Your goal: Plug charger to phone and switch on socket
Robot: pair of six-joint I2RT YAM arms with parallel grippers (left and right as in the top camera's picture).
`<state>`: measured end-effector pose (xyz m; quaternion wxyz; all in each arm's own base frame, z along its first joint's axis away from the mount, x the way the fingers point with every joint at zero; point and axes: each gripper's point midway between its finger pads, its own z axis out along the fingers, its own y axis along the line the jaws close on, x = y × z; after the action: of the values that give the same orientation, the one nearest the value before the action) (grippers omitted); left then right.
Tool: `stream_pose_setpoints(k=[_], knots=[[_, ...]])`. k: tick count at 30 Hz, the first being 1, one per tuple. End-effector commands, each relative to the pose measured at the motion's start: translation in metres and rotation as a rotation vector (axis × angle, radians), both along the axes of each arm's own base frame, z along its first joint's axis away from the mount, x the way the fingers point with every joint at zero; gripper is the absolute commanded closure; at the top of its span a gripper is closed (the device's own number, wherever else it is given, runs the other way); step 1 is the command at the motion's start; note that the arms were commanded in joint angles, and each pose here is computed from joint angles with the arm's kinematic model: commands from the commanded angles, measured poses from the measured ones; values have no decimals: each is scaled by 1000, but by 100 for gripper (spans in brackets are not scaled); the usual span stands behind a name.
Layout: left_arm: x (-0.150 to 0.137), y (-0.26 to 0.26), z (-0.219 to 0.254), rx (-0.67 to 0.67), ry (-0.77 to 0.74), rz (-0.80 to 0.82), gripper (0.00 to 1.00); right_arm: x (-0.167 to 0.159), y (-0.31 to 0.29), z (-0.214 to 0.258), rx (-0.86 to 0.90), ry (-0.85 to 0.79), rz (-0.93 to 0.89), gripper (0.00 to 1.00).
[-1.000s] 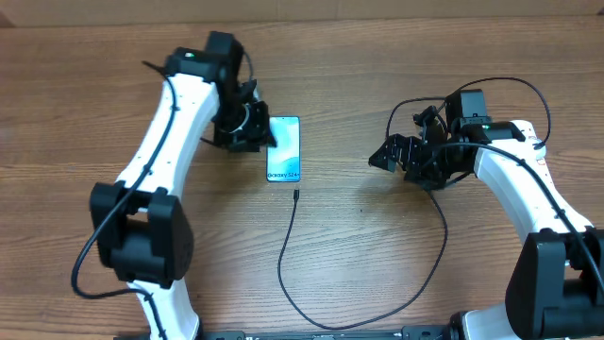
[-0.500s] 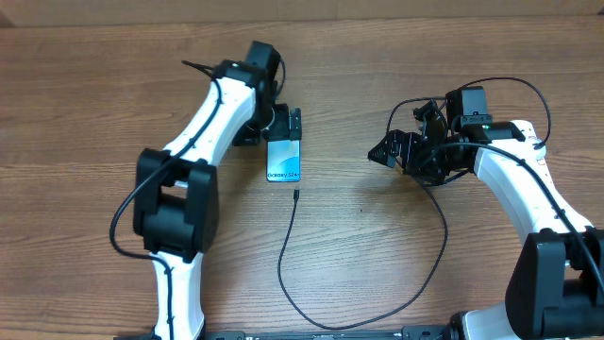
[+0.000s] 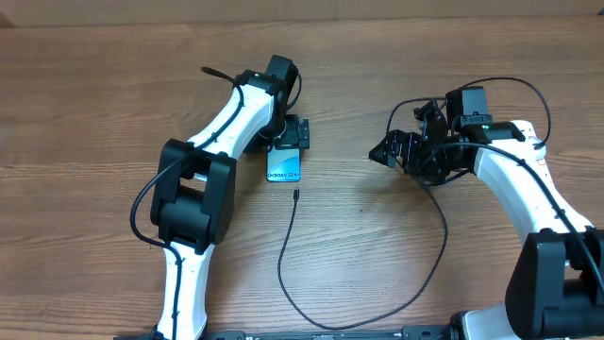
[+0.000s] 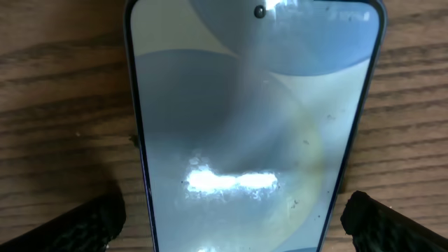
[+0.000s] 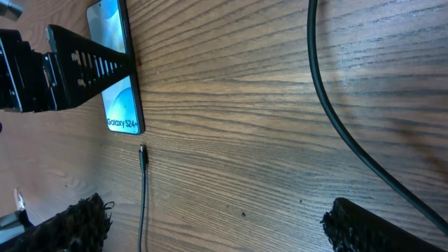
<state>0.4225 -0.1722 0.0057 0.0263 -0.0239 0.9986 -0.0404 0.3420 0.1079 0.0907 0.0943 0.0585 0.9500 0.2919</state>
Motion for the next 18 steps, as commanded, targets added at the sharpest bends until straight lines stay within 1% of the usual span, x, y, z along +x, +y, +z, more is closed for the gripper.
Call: stream_pose_setpoints(k=[1, 7, 9, 13, 15, 18], knots=[[1, -5, -10, 16, 5, 6, 0, 0, 0, -3, -9, 5, -2, 0], [-4, -8, -10, 18, 21, 37, 0, -4, 0, -4, -9, 22, -2, 0], [-5, -11, -10, 19, 21, 31, 2, -6, -1, -4, -10, 30, -2, 0], [-8, -16, -10, 38, 13, 12, 16, -8, -1, -5, -10, 41, -2, 0], [-9, -15, -11, 69, 7, 5, 20, -10, -1, -5, -11, 49, -2, 0], [-14, -17, -11, 78, 19, -6, 25, -14, -1, -6, -12, 68, -2, 0]])
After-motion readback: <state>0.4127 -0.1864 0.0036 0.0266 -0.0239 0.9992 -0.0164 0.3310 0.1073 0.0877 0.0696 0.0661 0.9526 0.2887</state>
